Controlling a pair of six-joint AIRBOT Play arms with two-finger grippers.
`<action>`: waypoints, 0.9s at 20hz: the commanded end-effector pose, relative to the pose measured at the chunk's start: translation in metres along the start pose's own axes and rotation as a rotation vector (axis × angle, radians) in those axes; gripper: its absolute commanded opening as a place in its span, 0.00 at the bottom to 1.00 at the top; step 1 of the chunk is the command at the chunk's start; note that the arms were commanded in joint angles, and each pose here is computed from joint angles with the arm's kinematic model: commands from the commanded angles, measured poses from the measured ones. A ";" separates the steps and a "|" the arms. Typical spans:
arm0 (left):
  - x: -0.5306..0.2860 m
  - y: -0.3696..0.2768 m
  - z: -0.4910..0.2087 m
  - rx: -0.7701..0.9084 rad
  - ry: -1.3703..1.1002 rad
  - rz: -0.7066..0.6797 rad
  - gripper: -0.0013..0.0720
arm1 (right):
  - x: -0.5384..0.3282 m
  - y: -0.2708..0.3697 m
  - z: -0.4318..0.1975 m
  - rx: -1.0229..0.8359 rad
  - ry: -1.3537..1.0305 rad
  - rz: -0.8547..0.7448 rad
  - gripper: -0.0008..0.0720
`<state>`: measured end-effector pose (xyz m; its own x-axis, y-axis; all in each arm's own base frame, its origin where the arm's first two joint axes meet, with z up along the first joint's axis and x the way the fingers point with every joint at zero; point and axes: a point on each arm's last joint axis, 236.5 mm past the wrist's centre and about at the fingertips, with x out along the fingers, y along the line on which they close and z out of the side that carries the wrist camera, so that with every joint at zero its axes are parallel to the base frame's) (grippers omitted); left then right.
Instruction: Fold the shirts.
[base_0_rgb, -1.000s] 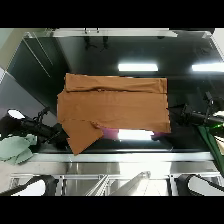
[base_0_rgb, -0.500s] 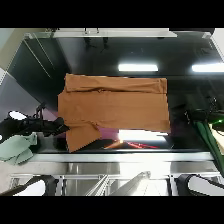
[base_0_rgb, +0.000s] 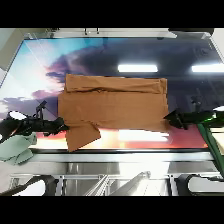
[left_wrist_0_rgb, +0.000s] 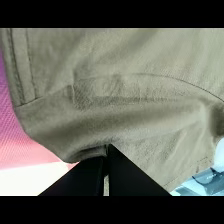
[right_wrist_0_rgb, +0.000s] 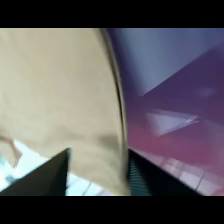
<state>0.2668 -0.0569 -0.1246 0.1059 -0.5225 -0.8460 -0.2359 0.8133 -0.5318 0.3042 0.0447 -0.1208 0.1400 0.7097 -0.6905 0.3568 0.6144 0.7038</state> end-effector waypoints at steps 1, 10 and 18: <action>-0.001 -0.005 -0.008 0.002 0.036 -0.019 0.05 | 0.028 0.020 -0.011 -0.091 0.065 0.053 0.42; -0.038 -0.045 0.010 0.097 0.078 -0.100 0.05 | 0.001 0.059 -0.033 -0.146 0.133 0.255 0.05; -0.120 -0.151 0.130 0.266 -0.287 -0.315 0.05 | -0.043 0.128 0.059 -0.302 -0.101 0.296 0.05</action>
<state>0.3733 -0.0818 0.0132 0.3032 -0.6864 -0.6610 0.0142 0.6969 -0.7171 0.3549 0.0807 -0.0391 0.2077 0.8632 -0.4602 0.0690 0.4563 0.8871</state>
